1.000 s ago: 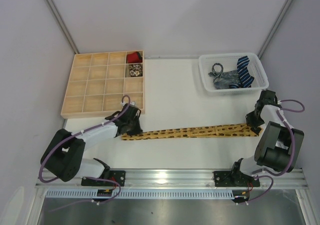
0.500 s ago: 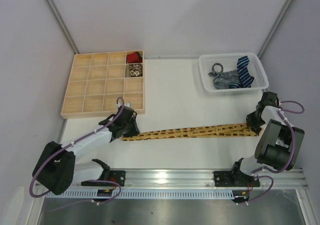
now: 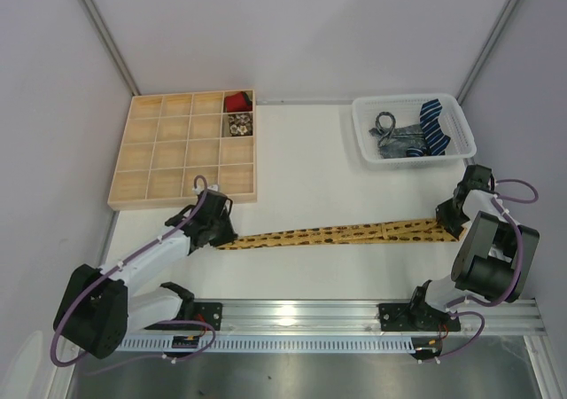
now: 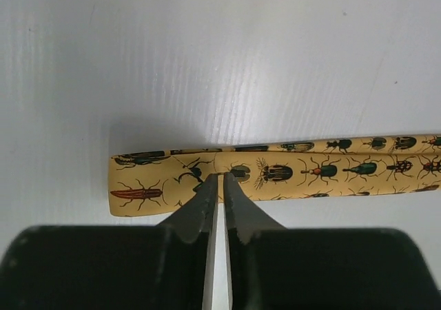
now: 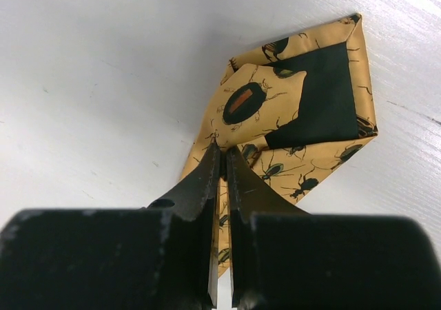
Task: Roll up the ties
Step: Flatten the tie
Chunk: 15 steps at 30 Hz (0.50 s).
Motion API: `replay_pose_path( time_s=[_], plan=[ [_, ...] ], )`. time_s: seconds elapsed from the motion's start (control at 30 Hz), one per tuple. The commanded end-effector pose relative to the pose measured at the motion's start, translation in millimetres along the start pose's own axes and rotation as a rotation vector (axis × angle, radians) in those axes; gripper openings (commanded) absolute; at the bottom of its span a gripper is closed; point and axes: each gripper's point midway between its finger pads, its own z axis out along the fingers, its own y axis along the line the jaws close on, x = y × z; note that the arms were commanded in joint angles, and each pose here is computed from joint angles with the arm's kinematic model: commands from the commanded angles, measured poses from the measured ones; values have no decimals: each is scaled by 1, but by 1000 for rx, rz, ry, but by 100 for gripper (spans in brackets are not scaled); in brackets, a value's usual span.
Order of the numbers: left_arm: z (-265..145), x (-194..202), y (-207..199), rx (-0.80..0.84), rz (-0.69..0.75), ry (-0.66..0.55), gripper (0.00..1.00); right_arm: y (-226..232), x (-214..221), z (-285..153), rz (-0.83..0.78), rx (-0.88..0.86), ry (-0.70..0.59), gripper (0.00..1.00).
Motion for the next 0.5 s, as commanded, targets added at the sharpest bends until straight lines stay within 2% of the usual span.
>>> replay_pose_path(
  time_s=[0.0,0.1,0.23,0.47],
  plan=[
    [1,-1,7,-23,-21,-17,10,3,-5,0,-4,-25,-24,0],
    [5,-2,13,-44,-34,-14,1,2,-4,0,-1,-24,-18,0],
    [12,-6,30,-104,-81,-13,0,2,-6,-1,-1,-33,-21,0],
    [26,15,56,-227,-157,87,0,1,-9,-1,-7,-49,-24,1]
  ],
)
